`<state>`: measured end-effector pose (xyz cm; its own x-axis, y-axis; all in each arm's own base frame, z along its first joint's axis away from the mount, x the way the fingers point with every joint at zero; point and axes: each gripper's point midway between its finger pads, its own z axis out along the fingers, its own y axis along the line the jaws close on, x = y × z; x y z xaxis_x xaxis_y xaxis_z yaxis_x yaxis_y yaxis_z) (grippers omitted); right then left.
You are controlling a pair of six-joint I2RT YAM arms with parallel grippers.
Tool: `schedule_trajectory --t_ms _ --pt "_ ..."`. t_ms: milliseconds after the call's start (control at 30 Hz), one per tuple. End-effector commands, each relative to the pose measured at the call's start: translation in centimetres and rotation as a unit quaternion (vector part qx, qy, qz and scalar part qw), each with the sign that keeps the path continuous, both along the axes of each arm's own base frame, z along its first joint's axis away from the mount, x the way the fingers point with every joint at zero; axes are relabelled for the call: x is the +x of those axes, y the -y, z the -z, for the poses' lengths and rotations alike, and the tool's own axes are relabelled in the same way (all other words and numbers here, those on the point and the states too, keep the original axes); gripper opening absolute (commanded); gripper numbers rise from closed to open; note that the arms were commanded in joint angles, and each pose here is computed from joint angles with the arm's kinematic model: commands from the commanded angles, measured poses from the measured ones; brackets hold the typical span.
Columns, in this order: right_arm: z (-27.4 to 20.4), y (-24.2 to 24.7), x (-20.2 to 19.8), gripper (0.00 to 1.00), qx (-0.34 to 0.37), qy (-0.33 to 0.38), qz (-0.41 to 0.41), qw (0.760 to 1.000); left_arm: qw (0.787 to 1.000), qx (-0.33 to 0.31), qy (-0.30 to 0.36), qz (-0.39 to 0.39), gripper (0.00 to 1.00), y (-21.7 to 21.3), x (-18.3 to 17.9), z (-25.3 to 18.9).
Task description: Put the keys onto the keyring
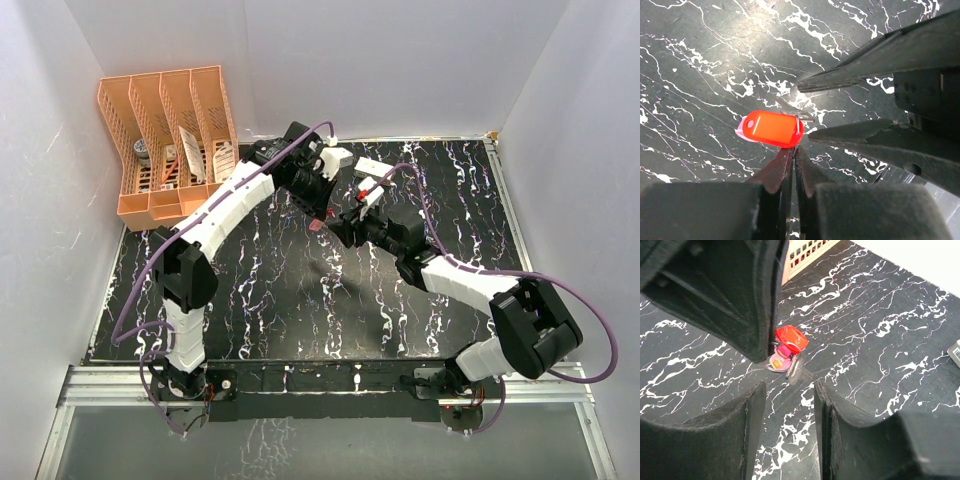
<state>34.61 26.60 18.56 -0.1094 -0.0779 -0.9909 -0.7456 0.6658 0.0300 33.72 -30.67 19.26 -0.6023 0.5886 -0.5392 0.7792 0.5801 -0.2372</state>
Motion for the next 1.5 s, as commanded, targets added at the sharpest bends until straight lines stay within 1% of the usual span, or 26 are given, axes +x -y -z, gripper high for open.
schedule_trajectory --t_ms 0,333,567,700,967,1267,1400,1467 --pt "-4.2 -0.4 1.6 0.40 0.041 0.048 0.014 0.998 0.999 -0.036 0.015 0.021 0.00 0.0 -1.9 -3.2" --pt "-5.3 -0.1 1.5 0.39 0.050 0.057 0.020 0.997 1.000 -0.020 0.004 0.019 0.00 -0.6 -2.3 -1.9" --pt "-5.1 -0.3 1.7 0.39 0.049 0.055 0.019 0.997 0.999 -0.032 0.002 0.028 0.00 -0.2 -2.5 -2.2" --pt "-5.1 -0.5 1.8 0.37 0.053 0.056 0.014 0.997 0.999 -0.037 0.001 0.036 0.00 0.1 -2.7 -2.4" --pt "-5.5 -0.8 1.7 0.29 0.058 0.059 0.004 0.997 0.998 -0.037 -0.007 0.050 0.00 0.5 -3.1 -1.9" --pt "-5.8 -0.9 1.5 0.06 0.063 0.063 0.000 0.996 0.998 -0.033 0.001 0.048 0.00 0.6 -2.8 -2.1" --pt "-6.0 -0.6 1.5 0.03 0.074 0.058 0.012 0.995 0.999 -0.031 0.024 0.021 0.00 0.4 -1.7 -2.5" --pt "-6.3 -0.4 1.4 0.02 0.088 0.058 0.014 0.994 0.999 -0.035 0.037 0.010 0.08 0.4 -1.3 -2.8"
